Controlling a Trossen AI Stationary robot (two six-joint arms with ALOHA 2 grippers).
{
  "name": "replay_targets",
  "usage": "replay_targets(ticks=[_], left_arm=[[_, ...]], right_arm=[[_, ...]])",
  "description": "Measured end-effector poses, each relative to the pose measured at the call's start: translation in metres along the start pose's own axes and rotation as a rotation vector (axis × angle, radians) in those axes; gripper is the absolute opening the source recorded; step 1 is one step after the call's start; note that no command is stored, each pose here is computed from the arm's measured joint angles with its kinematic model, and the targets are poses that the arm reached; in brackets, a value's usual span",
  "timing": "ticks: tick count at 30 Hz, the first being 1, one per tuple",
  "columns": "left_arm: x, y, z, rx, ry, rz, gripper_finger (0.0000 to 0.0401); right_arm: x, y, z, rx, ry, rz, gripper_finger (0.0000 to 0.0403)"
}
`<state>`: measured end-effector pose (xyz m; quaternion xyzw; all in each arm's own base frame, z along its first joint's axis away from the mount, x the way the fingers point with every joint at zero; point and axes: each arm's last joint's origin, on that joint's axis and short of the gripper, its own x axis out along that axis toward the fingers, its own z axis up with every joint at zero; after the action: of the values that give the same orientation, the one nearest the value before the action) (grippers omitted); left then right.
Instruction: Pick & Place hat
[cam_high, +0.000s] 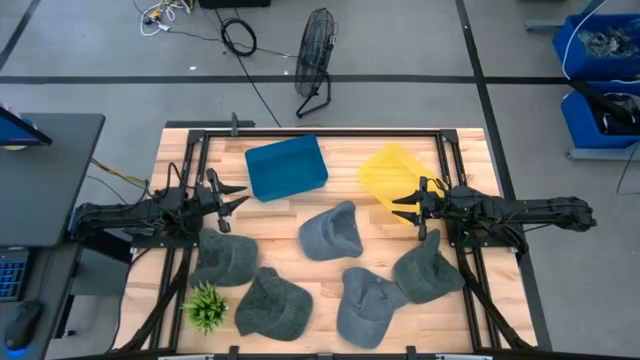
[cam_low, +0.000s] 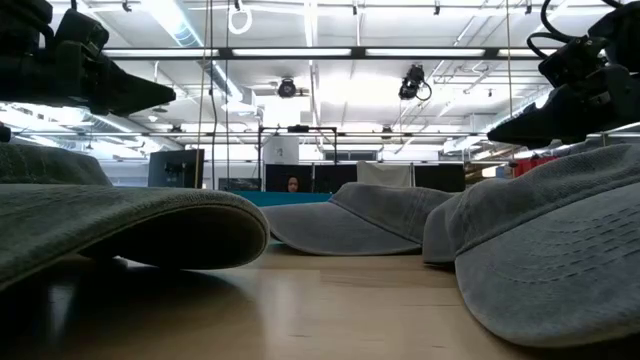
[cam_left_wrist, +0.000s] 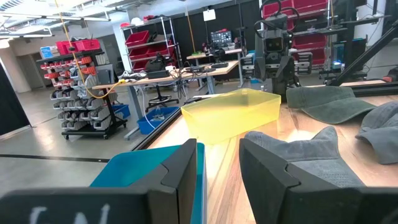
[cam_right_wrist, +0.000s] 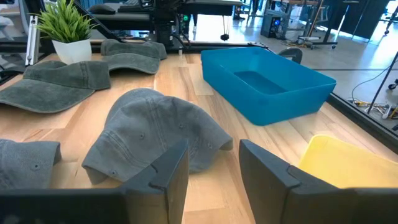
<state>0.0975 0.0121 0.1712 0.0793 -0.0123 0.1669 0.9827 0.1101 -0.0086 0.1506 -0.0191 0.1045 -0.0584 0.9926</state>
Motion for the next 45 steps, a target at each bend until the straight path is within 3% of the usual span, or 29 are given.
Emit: replay_targets(ticks=[20,27,34,45], left_arm=[[0.000,0.000,0.000,-0.002,-0.003,0.000,0.0124],[0.000,0.000,0.001,-0.111,-0.007,0.000,0.0124],[0.000,0.000,0.001,-0.059,-0.015,-0.001,0.0124],[-0.001,0.003,0.015,-0.109,-0.122,0.020,0.0124]], right_arm=[[0.000,0.000,0.000,0.000,0.000,0.001,0.0146],[0.000,0.000,0.000,0.000,0.000,0.000,0.0146],[0.000,0.000,0.000,0.000,0.000,0.000,0.0146],[0.000,0.000,0.000,0.000,-0.001,0.000,0.0146]])
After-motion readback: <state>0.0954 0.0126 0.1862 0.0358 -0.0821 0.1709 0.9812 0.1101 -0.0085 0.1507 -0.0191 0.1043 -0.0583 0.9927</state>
